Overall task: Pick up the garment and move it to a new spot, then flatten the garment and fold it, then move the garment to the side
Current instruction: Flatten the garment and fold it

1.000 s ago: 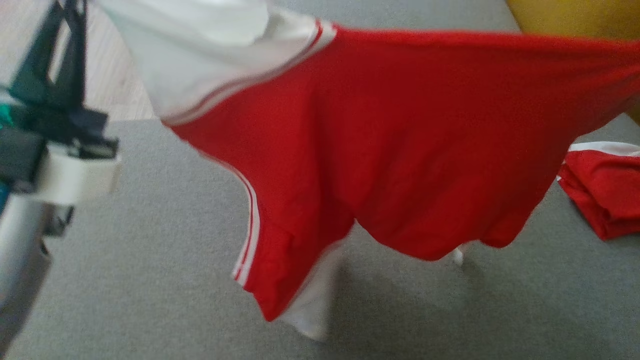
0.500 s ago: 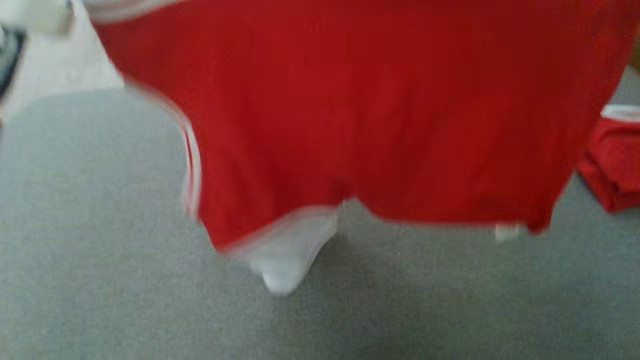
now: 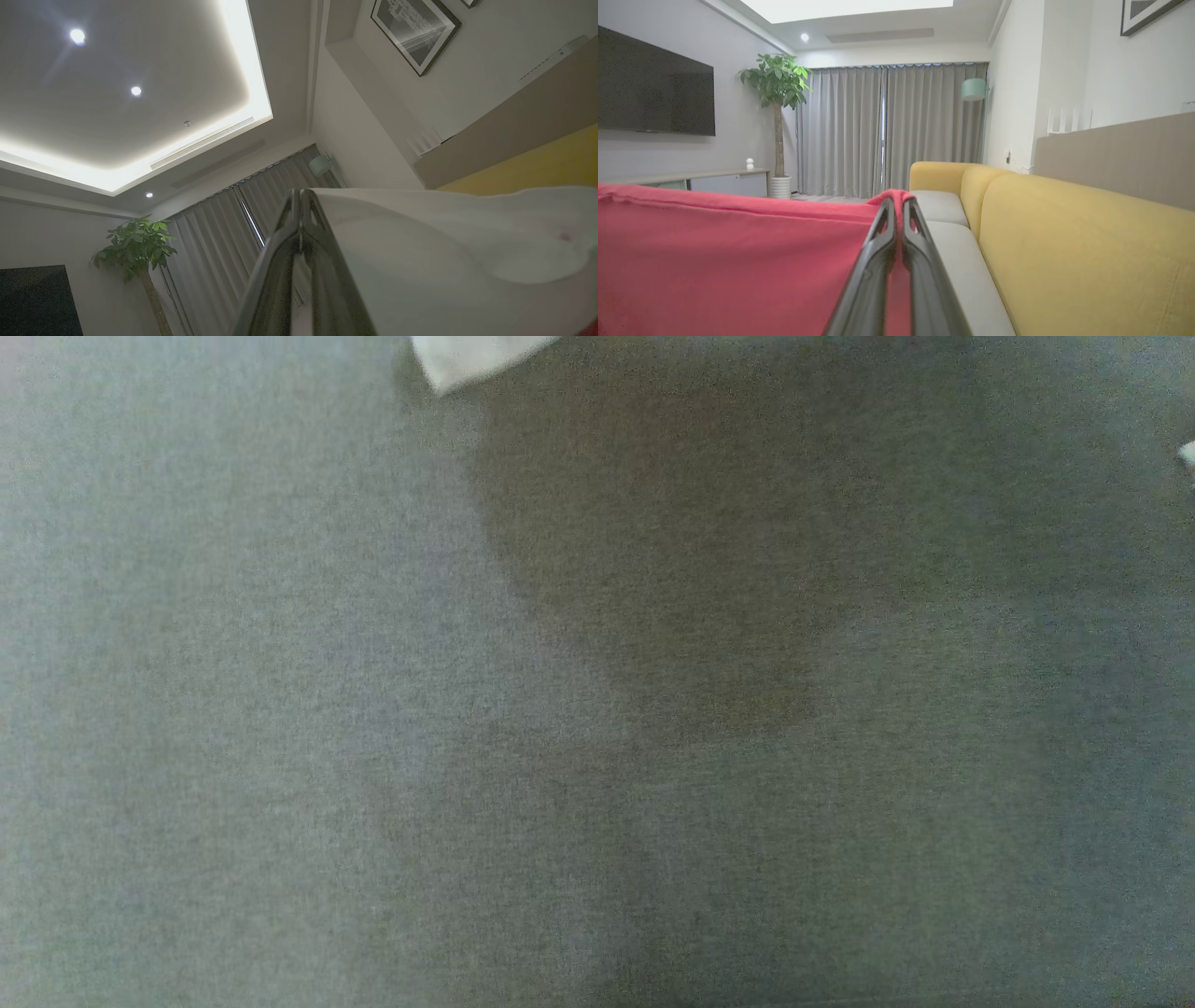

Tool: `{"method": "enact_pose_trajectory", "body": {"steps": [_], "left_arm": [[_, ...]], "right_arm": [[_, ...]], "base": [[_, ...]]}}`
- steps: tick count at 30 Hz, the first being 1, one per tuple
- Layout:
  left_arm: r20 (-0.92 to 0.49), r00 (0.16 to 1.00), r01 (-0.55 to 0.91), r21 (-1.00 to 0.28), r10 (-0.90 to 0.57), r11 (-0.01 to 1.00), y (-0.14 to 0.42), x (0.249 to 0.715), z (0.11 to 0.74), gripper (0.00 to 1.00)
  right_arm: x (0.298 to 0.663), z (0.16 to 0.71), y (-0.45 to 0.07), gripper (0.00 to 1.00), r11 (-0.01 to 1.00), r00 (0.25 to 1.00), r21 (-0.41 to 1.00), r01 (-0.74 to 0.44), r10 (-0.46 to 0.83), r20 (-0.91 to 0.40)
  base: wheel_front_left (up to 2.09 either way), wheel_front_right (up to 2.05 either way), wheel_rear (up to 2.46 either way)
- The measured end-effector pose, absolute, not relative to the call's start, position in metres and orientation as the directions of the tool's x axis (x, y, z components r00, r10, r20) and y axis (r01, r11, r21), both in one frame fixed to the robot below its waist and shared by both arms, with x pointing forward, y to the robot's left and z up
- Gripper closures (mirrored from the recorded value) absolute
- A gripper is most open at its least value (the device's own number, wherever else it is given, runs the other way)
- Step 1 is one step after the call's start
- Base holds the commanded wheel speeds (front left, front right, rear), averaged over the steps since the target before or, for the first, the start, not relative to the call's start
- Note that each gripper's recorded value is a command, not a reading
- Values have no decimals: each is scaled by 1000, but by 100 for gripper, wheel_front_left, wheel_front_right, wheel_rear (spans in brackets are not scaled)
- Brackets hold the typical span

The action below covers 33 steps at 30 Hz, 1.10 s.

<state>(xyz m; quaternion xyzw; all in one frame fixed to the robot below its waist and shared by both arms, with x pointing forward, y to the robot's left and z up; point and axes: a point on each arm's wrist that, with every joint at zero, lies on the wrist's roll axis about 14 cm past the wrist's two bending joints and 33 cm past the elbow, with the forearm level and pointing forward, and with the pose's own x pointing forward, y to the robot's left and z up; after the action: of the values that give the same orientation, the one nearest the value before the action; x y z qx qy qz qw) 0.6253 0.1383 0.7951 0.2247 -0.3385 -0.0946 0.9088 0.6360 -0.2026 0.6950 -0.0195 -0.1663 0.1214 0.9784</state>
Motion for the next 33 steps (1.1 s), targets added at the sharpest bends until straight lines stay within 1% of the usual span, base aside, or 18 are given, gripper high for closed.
{"method": "enact_pose_trajectory", "body": {"steps": [3,5,9,16,20,23,28,33], "left_arm": [[536,779,71,440,-325,895,140,631,756,100],[488,812,105,418,-320,903,145,628,722,100],[388,861,176,381,-330,908,148,600,661,100],[255,898,264,338,-358,903,153,513,593,100],[134,936,276,289,-325,916,161,455,543,100],[74,948,283,246,-309,927,160,416,520,100],[37,958,273,201,-285,941,158,376,507,100],[2,963,264,153,-268,952,154,344,496,100]], "right_arm": [[649,655,-204,100,971,935,-56,-235,241,261],[651,629,-203,100,970,945,-35,-242,244,220],[633,581,-201,100,968,961,29,-250,244,128],[567,529,-221,100,971,977,107,-212,214,-6],[521,510,-228,100,971,976,121,-204,211,-52],[485,491,-231,100,973,972,117,-200,212,-100],[434,465,-231,100,973,967,146,-178,201,-158],[399,452,-236,100,975,967,165,-146,176,-185]], "base": [[0,0,0],[0,0,0],[0,0,0],[0,0,0],[0,0,0],[0,0,0],[0,0,0],[0,0,0]]}}
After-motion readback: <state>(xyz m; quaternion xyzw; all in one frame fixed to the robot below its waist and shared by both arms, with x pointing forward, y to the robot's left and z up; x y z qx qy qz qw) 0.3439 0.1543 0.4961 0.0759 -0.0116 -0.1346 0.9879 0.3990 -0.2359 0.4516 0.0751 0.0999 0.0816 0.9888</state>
